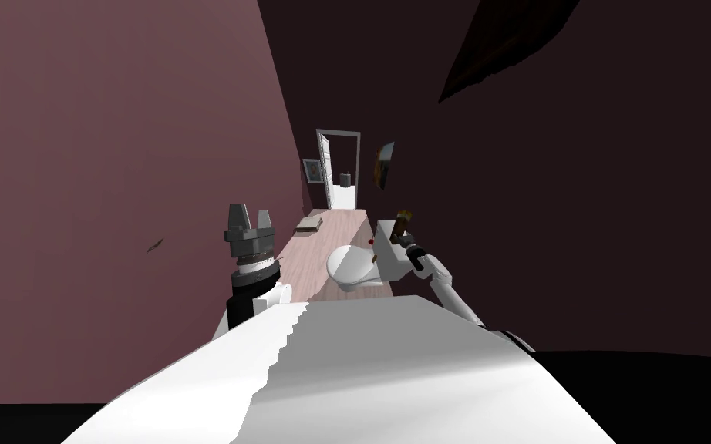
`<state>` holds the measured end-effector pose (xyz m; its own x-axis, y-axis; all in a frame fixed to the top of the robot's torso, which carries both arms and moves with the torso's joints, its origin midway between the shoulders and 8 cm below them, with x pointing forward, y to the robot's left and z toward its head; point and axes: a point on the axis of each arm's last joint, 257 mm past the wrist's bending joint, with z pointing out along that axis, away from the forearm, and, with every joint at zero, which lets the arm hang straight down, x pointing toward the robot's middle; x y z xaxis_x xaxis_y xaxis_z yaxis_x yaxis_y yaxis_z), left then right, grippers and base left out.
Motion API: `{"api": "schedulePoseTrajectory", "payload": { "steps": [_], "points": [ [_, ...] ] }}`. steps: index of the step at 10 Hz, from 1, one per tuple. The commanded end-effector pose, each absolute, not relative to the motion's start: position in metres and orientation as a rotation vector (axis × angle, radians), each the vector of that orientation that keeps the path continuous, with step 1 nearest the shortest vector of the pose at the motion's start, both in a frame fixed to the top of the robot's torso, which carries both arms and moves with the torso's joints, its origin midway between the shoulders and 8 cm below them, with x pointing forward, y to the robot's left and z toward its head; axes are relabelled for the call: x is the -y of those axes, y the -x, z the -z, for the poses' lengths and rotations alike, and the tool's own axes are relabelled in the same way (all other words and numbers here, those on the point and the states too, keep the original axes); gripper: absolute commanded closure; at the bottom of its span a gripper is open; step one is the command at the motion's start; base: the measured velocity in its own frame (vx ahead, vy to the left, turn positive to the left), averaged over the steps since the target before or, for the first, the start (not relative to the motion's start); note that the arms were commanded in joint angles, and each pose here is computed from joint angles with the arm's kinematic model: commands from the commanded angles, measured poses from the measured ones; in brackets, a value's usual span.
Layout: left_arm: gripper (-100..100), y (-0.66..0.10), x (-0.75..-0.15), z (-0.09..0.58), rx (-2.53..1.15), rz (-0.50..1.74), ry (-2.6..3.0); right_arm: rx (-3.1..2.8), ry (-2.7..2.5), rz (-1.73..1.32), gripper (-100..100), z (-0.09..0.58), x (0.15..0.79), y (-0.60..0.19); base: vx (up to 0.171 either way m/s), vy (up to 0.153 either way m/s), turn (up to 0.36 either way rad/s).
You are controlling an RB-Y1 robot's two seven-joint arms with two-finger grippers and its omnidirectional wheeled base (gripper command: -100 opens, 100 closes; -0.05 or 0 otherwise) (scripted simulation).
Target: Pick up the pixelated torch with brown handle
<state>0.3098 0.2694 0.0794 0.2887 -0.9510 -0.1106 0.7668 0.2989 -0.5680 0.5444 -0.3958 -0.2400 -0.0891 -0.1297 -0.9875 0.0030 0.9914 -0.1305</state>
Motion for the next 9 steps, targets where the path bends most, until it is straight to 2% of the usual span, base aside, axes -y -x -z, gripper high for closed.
{"api": "schedulePoseTrajectory", "payload": {
  "steps": [1,7,9],
  "points": [
    [0,-0.310,-0.269,-0.079,-0.478,1.199,0.452,-1.669,0.087,0.091,-100,0.245,0.371,-0.560,0.009,-0.047,-0.130],
    [0,-0.310,-0.269,-0.079,-0.478,1.199,0.452,-1.658,0.120,0.096,-100,0.238,0.341,-0.581,-0.004,-0.037,-0.043],
    [0,-0.310,-0.269,-0.079,-0.478,1.199,0.452,-1.645,0.138,0.093,-100,0.232,0.313,-0.599,-0.002,-0.047,-0.103]
  ]
}}
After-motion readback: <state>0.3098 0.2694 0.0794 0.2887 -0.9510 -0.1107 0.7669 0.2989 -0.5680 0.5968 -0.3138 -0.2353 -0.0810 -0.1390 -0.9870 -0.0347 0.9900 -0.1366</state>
